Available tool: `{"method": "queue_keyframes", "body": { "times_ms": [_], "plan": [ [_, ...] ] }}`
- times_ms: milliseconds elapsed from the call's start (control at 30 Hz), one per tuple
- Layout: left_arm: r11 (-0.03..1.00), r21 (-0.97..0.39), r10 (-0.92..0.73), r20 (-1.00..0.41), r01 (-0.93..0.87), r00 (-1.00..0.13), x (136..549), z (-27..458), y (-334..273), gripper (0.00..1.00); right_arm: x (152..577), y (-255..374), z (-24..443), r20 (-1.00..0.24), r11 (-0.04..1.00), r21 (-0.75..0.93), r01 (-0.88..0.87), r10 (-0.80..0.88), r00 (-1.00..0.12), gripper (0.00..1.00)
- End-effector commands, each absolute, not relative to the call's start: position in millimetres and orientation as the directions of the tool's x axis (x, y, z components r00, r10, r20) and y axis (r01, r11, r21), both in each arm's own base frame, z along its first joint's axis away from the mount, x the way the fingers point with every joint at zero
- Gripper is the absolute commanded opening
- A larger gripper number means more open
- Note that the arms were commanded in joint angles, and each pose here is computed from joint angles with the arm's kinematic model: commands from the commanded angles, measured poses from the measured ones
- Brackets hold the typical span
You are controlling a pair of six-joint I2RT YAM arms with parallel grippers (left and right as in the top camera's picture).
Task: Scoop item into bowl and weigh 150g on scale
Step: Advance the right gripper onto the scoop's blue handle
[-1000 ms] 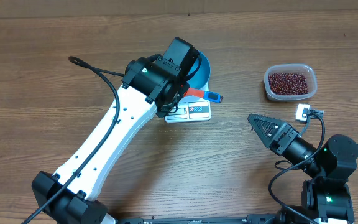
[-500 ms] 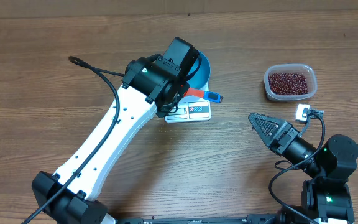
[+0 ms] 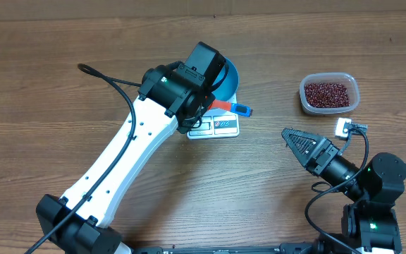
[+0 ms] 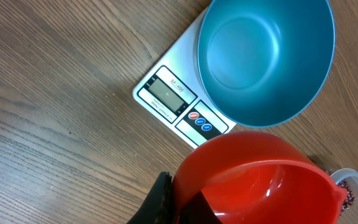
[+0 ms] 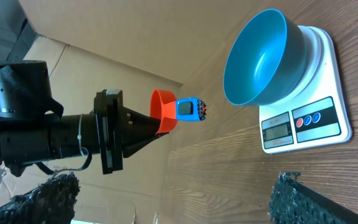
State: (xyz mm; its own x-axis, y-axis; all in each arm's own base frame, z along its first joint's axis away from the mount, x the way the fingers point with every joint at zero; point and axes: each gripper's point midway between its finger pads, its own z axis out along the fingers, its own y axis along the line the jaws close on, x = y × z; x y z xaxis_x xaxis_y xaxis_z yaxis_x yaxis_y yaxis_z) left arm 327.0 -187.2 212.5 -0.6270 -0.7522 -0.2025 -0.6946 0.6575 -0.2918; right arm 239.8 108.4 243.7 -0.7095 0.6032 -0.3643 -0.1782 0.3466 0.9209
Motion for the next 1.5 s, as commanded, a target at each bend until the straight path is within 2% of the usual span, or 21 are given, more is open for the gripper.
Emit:
{"method": "queue_keyframes", "body": {
  "times_ms": [0, 433, 800, 1033, 1267, 1467],
  "plan": [
    [0.644, -0.322, -0.764, -0.225, -0.694, -0.604, 329, 224, -186, 0.04, 240, 109, 258, -0.394, 0.35, 0.912, -0.214, 0.6, -0.696, 1.0],
    [0.636, -0.323, -0.77, -0.221, -0.7, -0.598, 329, 224, -186, 0.04, 239, 109, 257, -0.381, 0.343, 0.917, -0.203, 0.604, -0.7, 1.0],
    [0.59, -0.372, -0.798, -0.137, -0.716, -0.587, 329, 225, -202, 0.04, 239, 109, 258, -0.218, 0.234, 0.969, -0.081, 0.654, -0.725, 1.0],
    [0.581, -0.418, -0.783, -0.053, -0.699, -0.619, 328, 228, -221, 0.04, 240, 109, 261, -0.131, 0.167, 0.986, -0.022, 0.675, -0.726, 1.0],
    [0.658, -0.418, -0.704, -0.049, -0.626, -0.708, 322, 228, -229, 0.04, 240, 110, 264, -0.077, 0.121, 0.993, 0.008, 0.68, -0.729, 1.0],
    [0.668, -0.441, -0.668, -0.001, -0.599, -0.744, 318, 230, -240, 0.04, 233, 117, 265, -0.06, 0.105, 0.994, 0.01, 0.639, -0.767, 1.0]
  ]
}}
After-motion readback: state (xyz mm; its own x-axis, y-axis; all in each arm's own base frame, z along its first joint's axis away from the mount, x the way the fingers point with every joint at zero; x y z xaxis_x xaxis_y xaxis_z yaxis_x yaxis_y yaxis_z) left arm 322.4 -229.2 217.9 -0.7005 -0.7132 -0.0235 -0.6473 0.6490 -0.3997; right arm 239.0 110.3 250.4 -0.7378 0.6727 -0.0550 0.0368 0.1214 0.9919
